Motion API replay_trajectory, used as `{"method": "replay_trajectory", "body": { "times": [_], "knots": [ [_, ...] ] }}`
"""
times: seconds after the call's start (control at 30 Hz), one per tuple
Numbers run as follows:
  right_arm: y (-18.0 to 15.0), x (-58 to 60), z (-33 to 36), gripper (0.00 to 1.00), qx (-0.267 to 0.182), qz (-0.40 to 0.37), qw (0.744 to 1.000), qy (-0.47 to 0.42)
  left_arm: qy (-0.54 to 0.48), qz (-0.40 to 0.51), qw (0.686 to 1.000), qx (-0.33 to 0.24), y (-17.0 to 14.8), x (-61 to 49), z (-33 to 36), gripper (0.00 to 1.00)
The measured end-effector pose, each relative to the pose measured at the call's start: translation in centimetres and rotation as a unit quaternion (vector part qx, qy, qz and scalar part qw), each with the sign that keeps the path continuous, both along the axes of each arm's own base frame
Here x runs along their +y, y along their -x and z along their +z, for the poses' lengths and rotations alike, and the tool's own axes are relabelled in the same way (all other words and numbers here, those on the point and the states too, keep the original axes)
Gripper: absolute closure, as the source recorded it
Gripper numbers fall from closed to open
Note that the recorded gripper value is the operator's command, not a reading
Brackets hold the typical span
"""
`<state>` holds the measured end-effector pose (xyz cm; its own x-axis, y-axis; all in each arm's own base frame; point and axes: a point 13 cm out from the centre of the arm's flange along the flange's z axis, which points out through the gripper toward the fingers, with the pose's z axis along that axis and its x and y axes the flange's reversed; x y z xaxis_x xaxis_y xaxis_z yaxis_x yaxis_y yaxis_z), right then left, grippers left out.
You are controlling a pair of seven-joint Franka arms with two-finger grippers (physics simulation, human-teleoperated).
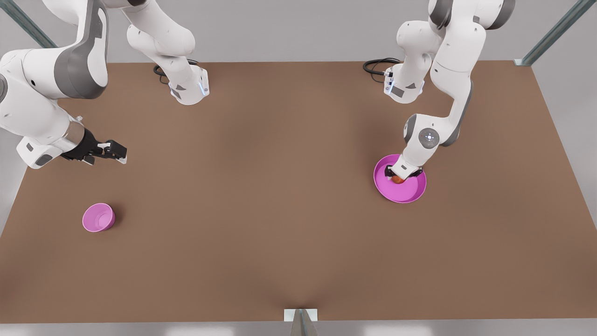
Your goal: Use the left arm to pick up the apple from the plate, transfer it to the gripper of the right arm, and then use the right arm to place it into the bowl
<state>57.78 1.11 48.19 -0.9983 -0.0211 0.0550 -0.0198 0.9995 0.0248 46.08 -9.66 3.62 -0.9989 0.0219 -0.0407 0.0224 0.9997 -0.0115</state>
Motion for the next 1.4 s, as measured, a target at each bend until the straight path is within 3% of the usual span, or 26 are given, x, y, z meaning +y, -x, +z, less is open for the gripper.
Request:
{"method": "replay_trajectory", "body": {
  "times": [0.13, 0.3, 0.5, 0.63, 0.73, 0.87, 1.03, 1.2, 1.4],
  "knots": [
    [0.0, 0.0, 0.1, 0.0, 0.0, 0.001, 1.0, 0.0, 0.001, 0.0, 1.0, -0.008, -0.4, -0.1, 0.7, 0.27],
    [0.0, -0.2, 0.2, 0.0, -0.001, -0.001, 1.0, 0.0, 0.009, 0.0, 0.999, -0.052, -3.4, -0.6, 5.5, 0.3],
    [0.0, -0.2, 0.2, 0.0, -0.002, -0.001, 1.0, 0.0, 0.087, 0.0, 0.99, -0.106, -10.3, -10.1, 18.2, 0.31],
    [0.1, 1.8, 0.2, 0.0, 0.001, 0.002, 0.999, -0.034, 0.232, 0.082, 0.969, -0.024, -10.8, -14.4, 21.6, 0.32],
    [-0.4, 4.6, -1.4, 0.0, 0.022, -0.008, 0.994, -0.11, 0.337, 0.071, 0.938, 0.034, -13.6, -19.8, 21.3, 0.32],
    [-3.2, 9.3, -6.2, 0.0, 0.069, -0.041, 0.96, -0.268, 0.481, 0.005, 0.874, 0.067, -15.3, -30.8, 20.2, 0.32],
    [-7.5, 16.8, -8.9, 0.0, 0.08, -0.07, 0.893, -0.438, 0.618, -0.068, 0.782, 0.041, -14.2, -40.3, 20.3, 0.32],
    [-10.8, 19.7, -11.8, 0.0, 0.083, -0.106, 0.822, -0.554, 0.694, -0.156, 0.699, -0.076, -16.0, -47.0, 24.3, 0.32],
    [-10.4, 24.6, -14.4, 0.0, 0.089, -0.085, 0.781, -0.612, 0.687, -0.23, 0.654, -0.219, -17.6, -53.6, 23.6, 0.33]
  ]
}}
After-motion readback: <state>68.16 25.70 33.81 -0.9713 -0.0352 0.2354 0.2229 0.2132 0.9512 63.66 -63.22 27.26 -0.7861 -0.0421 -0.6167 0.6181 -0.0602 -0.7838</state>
